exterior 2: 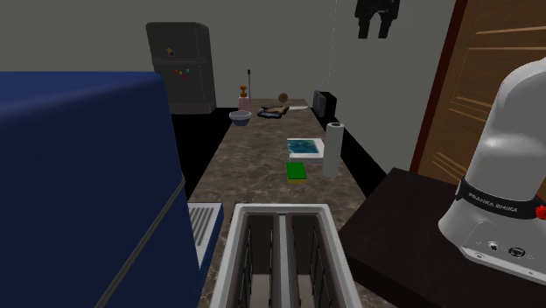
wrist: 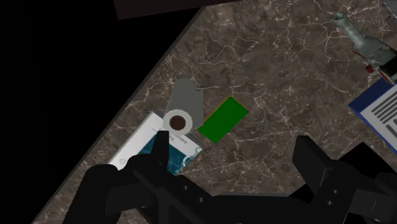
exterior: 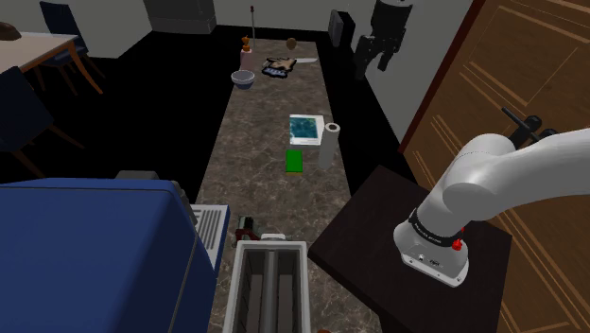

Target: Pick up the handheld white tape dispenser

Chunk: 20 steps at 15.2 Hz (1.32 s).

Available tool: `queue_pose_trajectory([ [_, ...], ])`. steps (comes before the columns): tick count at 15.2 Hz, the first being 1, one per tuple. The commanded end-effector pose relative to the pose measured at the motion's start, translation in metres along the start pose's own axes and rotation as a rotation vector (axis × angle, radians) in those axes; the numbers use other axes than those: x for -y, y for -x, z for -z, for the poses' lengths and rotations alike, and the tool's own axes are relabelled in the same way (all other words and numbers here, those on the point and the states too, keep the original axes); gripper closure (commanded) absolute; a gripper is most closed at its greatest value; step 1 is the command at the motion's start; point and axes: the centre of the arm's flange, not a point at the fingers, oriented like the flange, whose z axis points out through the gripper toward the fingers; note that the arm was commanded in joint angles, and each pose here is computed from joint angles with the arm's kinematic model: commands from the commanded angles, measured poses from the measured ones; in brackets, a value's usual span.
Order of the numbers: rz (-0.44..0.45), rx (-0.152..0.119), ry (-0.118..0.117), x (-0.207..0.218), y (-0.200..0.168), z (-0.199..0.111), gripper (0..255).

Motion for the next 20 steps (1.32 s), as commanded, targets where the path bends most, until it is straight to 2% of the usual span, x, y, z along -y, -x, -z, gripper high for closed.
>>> queue_pose_trajectory([
  [1,0.000,0.000,0.000,0.000,0.000,0.000,0],
  [20,-0.023,-0.020,0.037,0.205,0.000,-0.153,0],
])
